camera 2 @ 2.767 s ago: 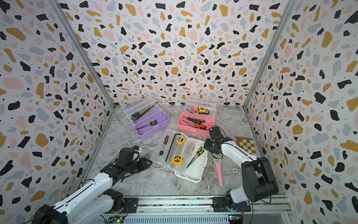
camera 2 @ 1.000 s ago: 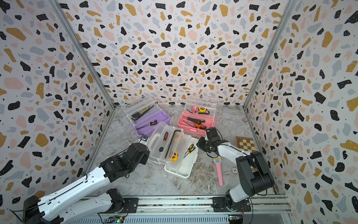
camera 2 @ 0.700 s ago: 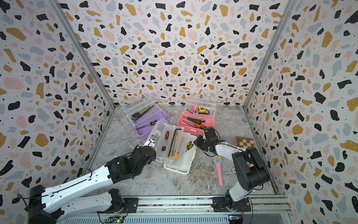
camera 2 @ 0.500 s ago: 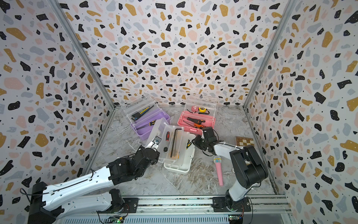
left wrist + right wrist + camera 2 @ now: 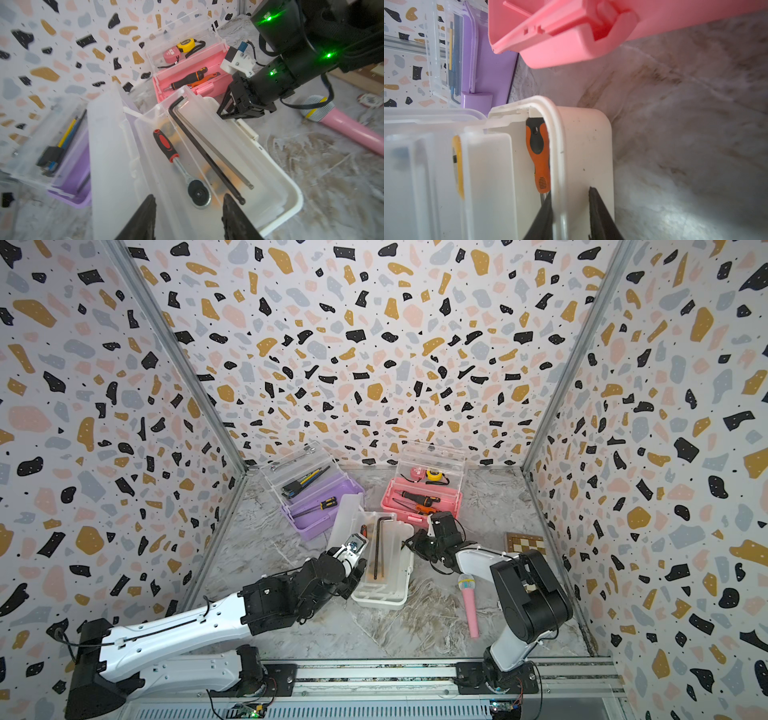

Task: Close toolboxes
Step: Close the toolbox at the center of the board, then adjust the toolbox at the center of the board.

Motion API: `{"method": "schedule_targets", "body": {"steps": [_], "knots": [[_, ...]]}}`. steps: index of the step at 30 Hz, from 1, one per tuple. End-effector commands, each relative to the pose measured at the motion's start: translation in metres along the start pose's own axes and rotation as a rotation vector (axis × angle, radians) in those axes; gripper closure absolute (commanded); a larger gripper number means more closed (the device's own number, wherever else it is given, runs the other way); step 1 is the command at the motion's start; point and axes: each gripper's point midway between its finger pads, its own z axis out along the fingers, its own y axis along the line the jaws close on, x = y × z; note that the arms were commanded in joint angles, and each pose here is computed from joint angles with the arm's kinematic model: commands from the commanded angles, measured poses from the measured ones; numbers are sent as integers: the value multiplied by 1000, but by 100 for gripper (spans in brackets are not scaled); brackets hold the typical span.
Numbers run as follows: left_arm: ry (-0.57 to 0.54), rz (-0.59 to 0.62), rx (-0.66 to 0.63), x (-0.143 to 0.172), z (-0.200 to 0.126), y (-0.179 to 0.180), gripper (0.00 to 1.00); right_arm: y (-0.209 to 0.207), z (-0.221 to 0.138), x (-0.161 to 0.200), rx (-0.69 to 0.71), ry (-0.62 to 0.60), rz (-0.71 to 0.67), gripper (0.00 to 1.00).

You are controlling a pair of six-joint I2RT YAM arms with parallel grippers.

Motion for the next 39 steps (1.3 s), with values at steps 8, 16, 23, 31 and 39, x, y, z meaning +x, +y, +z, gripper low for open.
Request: {"method": "schedule_targets", "body": {"steps": [8,16,23,31,39], "knots": [[47,-91,107,-7,1,-20,27,16,-8,9,-33,26,-35,72],[34,-163,183,-25,-2,-34,17,14,-14,6,-7,18,-50,71],[25,-182,185,-33,0,-34,5,8,-34,-4,46,-18,-78,68],[72,-316,207,-20,21,-16,4,0,-74,-12,132,-64,-135,64],[98,-557,260,1,42,13,2,21,-95,22,21,3,-199,35]]}}
